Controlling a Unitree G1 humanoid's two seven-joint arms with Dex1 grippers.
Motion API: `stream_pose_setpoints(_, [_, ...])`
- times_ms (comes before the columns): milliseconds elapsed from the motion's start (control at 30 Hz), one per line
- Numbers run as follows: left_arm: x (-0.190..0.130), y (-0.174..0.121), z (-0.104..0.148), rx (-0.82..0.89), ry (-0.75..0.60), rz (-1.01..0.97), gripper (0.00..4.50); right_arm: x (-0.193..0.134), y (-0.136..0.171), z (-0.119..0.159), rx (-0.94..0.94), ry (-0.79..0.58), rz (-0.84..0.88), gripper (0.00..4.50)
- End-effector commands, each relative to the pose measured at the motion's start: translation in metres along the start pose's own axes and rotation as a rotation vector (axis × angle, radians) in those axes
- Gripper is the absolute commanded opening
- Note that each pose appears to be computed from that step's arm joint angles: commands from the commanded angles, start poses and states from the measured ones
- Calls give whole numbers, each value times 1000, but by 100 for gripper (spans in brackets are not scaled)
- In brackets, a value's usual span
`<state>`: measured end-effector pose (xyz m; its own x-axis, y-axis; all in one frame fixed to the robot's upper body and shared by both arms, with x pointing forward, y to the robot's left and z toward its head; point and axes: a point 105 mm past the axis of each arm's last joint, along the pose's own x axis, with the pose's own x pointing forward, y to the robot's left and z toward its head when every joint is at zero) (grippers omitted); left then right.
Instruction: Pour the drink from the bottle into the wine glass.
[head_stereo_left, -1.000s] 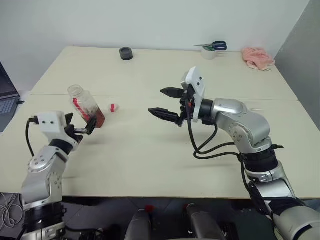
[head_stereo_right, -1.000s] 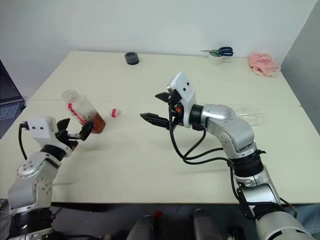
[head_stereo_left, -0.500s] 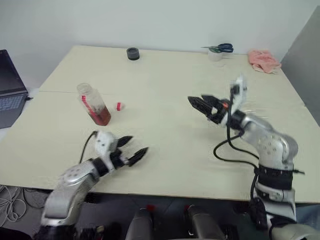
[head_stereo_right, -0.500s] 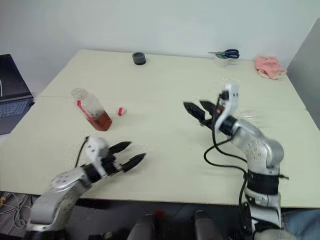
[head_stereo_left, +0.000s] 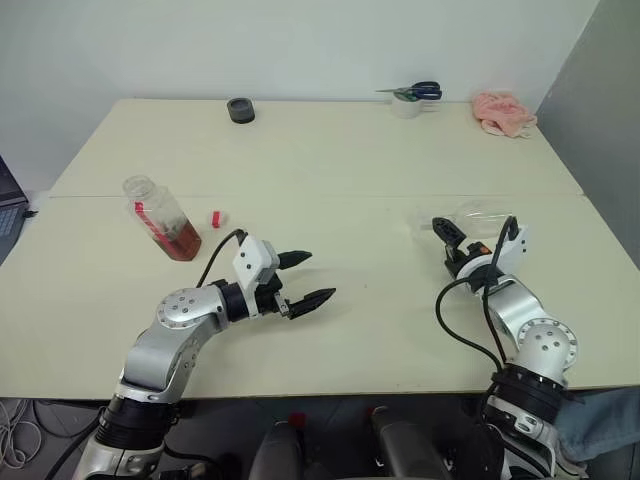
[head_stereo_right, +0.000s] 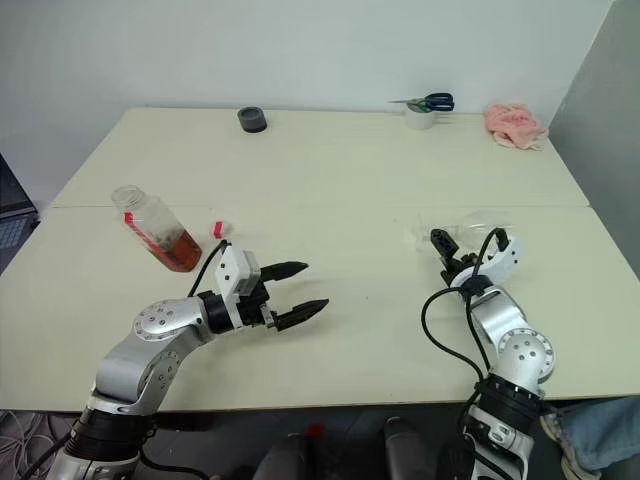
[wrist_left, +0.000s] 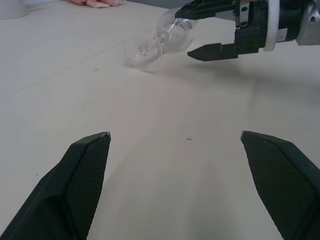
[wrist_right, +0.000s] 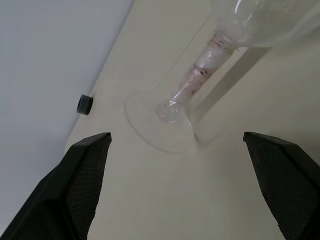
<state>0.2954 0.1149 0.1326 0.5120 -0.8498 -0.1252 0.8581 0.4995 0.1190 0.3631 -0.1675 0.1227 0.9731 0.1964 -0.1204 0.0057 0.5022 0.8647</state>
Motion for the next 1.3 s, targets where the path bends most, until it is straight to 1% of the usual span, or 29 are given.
stream_pose_setpoints(33, [3,-3,12,40,-26,-15,448,12,12,21,114,-85,60,450])
stream_pose_setpoints(233, [0,-3,10,38,-18,-2,448,27,10,26,259,-107,69,450])
stream_pose_setpoints(433, [-4,-1,11,43,-12,16,448,37,11,25,292,-108,77,450])
stream_pose_setpoints(700, [-6,-1,12,44,-12,30,448,63,8,25,355,-136,77,450])
stream_pose_setpoints(800, [-7,0,12,45,-10,34,450,71,2,24,376,-152,44,389])
stream_pose_setpoints(1033, [-10,4,12,46,-8,74,450,71,-4,24,382,-179,6,146])
stream_pose_setpoints(1100, [-10,4,12,47,-11,80,450,69,6,27,301,-175,37,73])
stream_pose_setpoints(1133, [-13,5,12,45,-11,96,450,66,34,28,127,-160,124,41])
stream_pose_setpoints(1167, [-15,5,12,44,-11,106,450,63,54,26,6,-147,186,18])
stream_pose_setpoints(1200, [-21,6,11,41,-10,130,450,58,83,17,-213,-131,288,18])
stream_pose_setpoints(1233, [-26,8,10,36,-9,150,450,53,104,4,-410,-116,372,18])
stream_pose_setpoints(1300, [-36,7,7,15,-4,183,450,44,126,-28,-757,-89,506,18])
